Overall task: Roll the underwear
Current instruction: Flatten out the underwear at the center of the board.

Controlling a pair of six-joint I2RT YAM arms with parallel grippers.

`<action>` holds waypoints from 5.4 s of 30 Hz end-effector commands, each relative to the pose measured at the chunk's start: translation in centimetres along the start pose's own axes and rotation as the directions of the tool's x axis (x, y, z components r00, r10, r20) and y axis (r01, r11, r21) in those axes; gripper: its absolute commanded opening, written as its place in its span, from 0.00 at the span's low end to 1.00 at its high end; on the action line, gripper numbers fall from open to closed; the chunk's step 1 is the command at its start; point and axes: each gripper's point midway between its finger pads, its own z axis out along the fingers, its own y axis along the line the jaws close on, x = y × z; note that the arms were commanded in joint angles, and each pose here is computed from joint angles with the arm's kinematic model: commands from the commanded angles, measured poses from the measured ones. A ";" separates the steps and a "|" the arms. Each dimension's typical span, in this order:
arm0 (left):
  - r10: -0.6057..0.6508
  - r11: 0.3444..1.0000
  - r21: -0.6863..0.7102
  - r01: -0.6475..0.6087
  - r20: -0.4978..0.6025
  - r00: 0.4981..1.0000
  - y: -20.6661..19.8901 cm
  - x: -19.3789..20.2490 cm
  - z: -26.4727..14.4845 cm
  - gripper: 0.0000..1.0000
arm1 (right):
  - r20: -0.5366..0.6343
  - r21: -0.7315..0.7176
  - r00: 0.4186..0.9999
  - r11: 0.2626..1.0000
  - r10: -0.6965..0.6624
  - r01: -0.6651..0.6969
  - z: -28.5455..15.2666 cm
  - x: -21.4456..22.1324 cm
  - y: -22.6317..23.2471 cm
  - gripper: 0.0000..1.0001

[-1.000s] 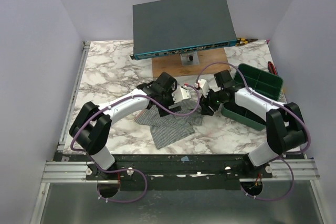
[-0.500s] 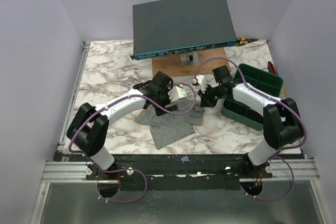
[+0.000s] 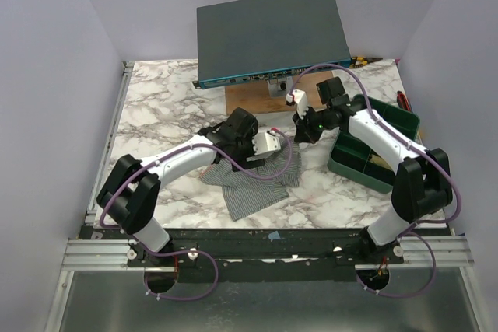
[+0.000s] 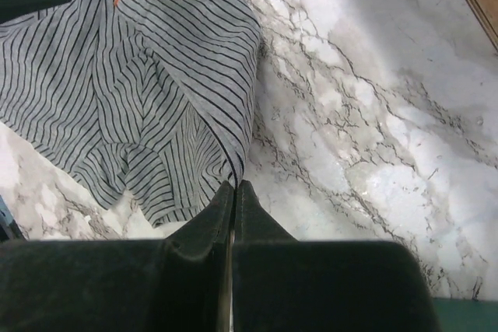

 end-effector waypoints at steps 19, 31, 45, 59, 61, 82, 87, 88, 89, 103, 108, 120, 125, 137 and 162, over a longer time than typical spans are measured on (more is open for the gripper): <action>0.216 0.960 0.189 -0.206 -0.031 0.976 -2.6 -0.2 4.2 0.68 | -0.080 0.022 0.992 0.996 0.093 -0.092 1.0 1.2 -0.8 0.01; 0.209 0.963 0.186 -0.197 -0.047 0.977 -2.7 0.3 4.6 0.69 | -0.091 0.021 0.992 0.996 0.086 -0.084 1.2 1.8 -0.7 0.01; 0.217 0.965 0.164 -0.206 -0.056 0.974 -2.9 0.6 5.5 0.66 | -0.106 0.027 0.990 0.996 0.089 -0.086 1.4 2.3 -0.9 0.01; 0.236 0.964 0.142 -0.224 -0.069 0.969 -3.1 1.0 6.2 0.57 | -0.118 0.029 0.988 0.995 0.097 -0.094 1.6 2.6 -1.0 0.01; 0.235 0.965 0.140 -0.224 -0.068 0.970 -2.9 0.9 6.1 0.55 | -0.123 0.028 0.987 0.995 0.100 -0.097 1.6 2.8 -1.0 0.01; 0.183 0.970 0.176 -0.169 -0.066 0.981 -1.5 0.8 5.1 0.57 | -0.138 0.023 0.985 0.994 0.108 -0.106 2.1 3.8 -0.7 0.01; 0.185 0.969 0.178 -0.170 -0.068 0.980 -1.6 0.9 5.4 0.57 | -0.141 0.025 0.984 0.994 0.107 -0.104 2.1 3.9 -0.7 0.01; 0.185 0.969 0.178 -0.170 -0.069 0.980 -1.6 1.0 5.5 0.57 | -0.140 0.025 0.984 0.994 0.106 -0.103 2.1 3.9 -0.8 0.01; 0.185 0.969 0.178 -0.170 -0.069 0.980 -1.6 1.0 5.6 0.57 | -0.139 0.026 0.985 0.994 0.106 -0.104 2.1 3.8 -0.8 0.00; 0.169 0.968 0.197 -0.153 -0.069 0.983 -2.0 1.1 5.8 0.28 | -0.141 0.027 0.984 0.994 0.109 -0.106 2.1 3.8 -0.8 0.01; 0.153 0.972 0.191 -0.140 -0.056 0.987 -1.6 0.6 5.3 0.01 | -0.141 0.035 0.985 0.994 0.104 -0.100 1.8 3.7 -0.9 0.01; 0.110 0.983 0.151 -0.105 -0.030 0.993 0.1 0.1 3.7 0.22 | -0.142 0.042 0.985 0.994 0.102 -0.097 1.7 3.7 -0.9 0.01; 0.120 0.981 0.159 -0.110 -0.052 0.991 0.0 0.7 4.4 0.38 | -0.143 0.031 0.984 0.994 0.110 -0.106 2.0 3.8 -0.8 0.01; 0.136 0.976 0.184 -0.119 -0.082 0.987 -0.6 1.5 6.3 0.49 | -0.150 0.021 0.981 0.993 0.120 -0.118 2.4 4.1 -0.8 0.01; 0.130 0.973 0.204 -0.112 -0.077 0.989 -0.6 0.7 6.3 0.01 | -0.167 0.023 0.978 0.992 0.124 -0.122 2.5 4.9 -0.6 0.01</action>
